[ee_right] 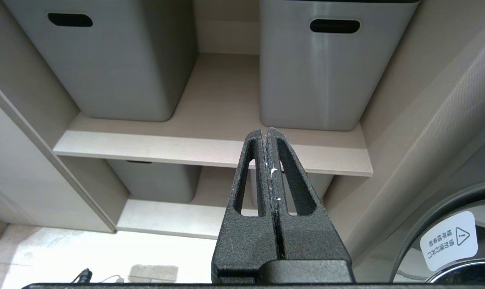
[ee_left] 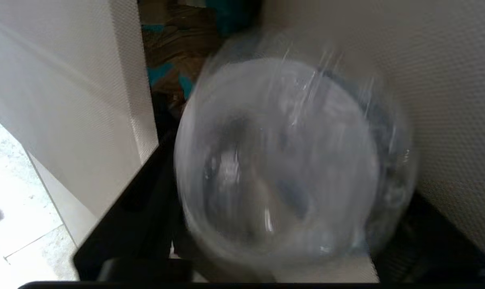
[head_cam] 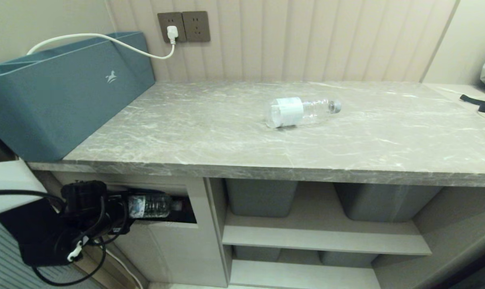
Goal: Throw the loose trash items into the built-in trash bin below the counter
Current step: Put the garbage in the trash can
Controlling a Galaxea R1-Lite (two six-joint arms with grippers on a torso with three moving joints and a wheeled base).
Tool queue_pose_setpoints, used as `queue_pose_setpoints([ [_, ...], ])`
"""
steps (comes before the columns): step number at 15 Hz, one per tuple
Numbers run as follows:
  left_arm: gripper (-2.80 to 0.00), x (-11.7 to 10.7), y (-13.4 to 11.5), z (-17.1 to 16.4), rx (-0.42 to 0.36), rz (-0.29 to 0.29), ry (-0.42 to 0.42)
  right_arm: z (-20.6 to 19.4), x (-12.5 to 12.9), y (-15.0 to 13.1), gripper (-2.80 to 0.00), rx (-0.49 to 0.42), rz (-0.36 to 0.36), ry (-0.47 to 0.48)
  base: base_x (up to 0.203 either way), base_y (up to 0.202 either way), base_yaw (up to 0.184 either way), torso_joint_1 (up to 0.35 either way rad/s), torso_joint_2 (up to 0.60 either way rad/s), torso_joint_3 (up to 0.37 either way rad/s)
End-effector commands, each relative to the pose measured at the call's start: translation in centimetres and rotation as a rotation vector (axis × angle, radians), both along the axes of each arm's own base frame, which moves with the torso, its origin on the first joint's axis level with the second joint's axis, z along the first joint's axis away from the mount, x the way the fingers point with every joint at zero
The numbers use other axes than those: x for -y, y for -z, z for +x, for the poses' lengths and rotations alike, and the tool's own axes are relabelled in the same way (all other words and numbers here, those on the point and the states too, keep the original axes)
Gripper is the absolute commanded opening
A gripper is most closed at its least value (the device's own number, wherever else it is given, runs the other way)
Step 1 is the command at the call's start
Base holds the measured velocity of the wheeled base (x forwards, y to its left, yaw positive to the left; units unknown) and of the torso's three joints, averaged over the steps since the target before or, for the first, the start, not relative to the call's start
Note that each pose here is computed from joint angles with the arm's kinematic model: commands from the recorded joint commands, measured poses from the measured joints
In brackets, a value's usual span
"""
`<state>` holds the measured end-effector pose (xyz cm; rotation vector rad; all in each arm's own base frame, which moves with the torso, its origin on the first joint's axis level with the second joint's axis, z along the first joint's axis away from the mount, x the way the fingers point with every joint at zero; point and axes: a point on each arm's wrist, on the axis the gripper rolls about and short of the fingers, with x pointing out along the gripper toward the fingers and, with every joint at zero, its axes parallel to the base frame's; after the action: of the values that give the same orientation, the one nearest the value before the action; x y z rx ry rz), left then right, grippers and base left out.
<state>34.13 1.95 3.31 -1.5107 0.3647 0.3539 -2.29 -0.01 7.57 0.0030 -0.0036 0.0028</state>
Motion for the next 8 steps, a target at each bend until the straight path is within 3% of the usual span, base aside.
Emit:
queue_pose_setpoints([
  [1, 0.0, -0.05, 0.1, 0.37, 0.009, -0.007, -0.005, -0.01, 0.0, 0.0, -2.8, 0.001, 0.0, 0.0, 0.0, 0.0, 0.0, 0.0, 0.0, 0.0],
  [8, 0.0, 0.92, 0.05, 1.08, 0.023, -0.01, 0.015, -0.01, 0.0, 0.0, -2.8, 0.001, 0.0, 0.0, 0.0, 0.0, 0.0, 0.0, 0.0, 0.0],
])
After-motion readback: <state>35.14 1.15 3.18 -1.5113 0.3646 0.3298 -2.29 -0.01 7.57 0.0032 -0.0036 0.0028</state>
